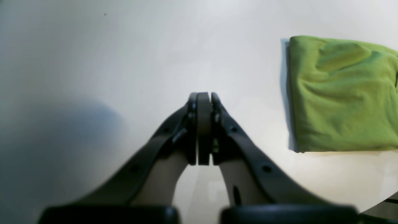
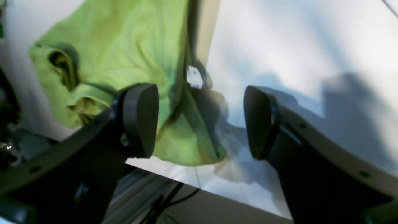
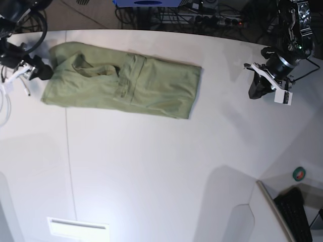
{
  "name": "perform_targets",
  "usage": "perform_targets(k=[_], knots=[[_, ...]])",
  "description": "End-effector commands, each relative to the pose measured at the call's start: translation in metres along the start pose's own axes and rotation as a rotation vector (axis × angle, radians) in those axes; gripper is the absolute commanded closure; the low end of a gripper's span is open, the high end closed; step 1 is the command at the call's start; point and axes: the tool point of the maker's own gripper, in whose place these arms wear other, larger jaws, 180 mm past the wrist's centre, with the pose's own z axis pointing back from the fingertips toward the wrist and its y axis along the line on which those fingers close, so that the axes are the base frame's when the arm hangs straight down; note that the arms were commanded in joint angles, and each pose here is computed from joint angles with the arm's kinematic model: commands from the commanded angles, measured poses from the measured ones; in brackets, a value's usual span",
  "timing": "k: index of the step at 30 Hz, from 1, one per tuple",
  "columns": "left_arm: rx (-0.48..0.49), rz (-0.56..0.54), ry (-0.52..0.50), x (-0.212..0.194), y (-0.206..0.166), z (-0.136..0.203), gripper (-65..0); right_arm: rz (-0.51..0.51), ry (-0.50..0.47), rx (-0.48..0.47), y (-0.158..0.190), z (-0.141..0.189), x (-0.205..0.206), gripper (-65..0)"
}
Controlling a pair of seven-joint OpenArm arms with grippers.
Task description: Layout the t-shirt on the table in an organized manner, then fold the t-shirt properly
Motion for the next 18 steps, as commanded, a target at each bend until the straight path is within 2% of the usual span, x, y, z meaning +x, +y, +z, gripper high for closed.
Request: perform_targets(k=[1,5,8,18], knots=[[-0.001,-0.013,-0.048,0.015,0.003,0.002,0.0,0.024,-0.047,0.012,0.002,0.008,0.018,-41.0],[-0.001,-0.013,-0.046,0.015,0.003,0.002,0.0,0.022,0.007,0.032,0.007,0.006,0.009,-41.0],[-0.001,-0.013,-0.046,0.015,0.003,0.002,0.0,0.009,0.009,0.058,0.014,0.002,0.004,-40.8],[-0.004,-0.01,-0.043,0.014,0.002,0.002,0.0,0.01,0.026,0.044,0.01,0.001,0.0,-40.8]])
